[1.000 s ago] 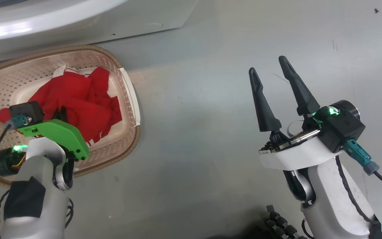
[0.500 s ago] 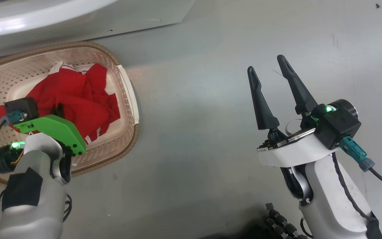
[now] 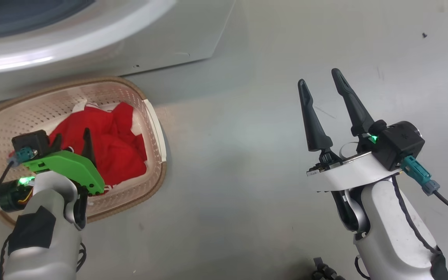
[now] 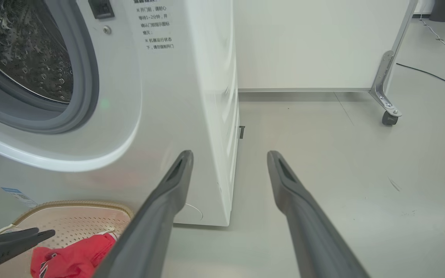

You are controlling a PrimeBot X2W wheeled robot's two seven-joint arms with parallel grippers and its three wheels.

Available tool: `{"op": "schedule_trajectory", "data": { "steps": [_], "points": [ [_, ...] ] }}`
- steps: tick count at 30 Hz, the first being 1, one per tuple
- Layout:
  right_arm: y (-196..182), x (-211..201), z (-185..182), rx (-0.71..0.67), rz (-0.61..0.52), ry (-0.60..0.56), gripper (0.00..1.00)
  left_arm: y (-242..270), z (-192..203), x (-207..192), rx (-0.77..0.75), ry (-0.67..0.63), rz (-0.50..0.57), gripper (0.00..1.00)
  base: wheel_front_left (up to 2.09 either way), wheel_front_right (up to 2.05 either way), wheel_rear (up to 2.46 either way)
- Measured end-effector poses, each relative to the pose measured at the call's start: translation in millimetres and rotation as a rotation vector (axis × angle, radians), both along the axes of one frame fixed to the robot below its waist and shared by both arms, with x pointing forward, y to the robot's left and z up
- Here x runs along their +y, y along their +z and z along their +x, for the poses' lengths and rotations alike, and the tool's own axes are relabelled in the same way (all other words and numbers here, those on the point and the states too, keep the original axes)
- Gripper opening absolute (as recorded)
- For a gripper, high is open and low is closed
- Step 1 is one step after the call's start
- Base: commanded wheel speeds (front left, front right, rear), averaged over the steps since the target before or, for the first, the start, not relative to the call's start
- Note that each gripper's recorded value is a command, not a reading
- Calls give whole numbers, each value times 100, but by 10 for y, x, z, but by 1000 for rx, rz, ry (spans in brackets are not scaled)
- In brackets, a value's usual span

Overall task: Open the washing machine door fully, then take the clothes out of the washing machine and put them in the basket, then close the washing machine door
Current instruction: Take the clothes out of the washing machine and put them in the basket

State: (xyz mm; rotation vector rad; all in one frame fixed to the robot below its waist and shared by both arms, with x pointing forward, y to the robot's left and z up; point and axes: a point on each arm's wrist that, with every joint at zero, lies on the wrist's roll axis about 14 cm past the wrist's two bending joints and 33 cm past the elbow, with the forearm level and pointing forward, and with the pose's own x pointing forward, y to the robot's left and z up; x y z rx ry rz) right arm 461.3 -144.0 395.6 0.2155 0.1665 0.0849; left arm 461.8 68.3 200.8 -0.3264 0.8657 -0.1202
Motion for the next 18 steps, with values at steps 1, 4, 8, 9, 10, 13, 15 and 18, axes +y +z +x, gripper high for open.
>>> {"op": "schedule_trajectory", "data": {
  "steps": [1,4,8,9,10,13,15,18],
  "points": [
    [37,-12,-4,-8,-2,-3,100,64,33,0,-25,2,-4,100,0,0,0],
    [141,-62,-36,-27,-10,-18,100,268,111,-5,-104,1,-18,100,0,0,0],
    [237,-111,-119,-40,-25,-32,100,561,181,-17,-212,0,-38,100,0,0,0],
    [253,-126,-144,-41,-28,-37,100,631,191,-27,-235,-9,-39,100,0,0,0],
    [271,-137,-169,-43,-33,-42,100,705,206,-29,-257,-15,-36,100,0,0,0],
    [326,-153,-242,-48,-34,-52,100,939,258,-11,-324,-15,-35,100,0,0,0],
    [358,-159,-291,-51,-38,-55,100,1098,286,12,-365,-5,-38,100,0,0,0],
    [414,-163,-363,-59,-33,-60,100,1348,307,31,-430,3,-49,100,0,0,0]
  ]
}}
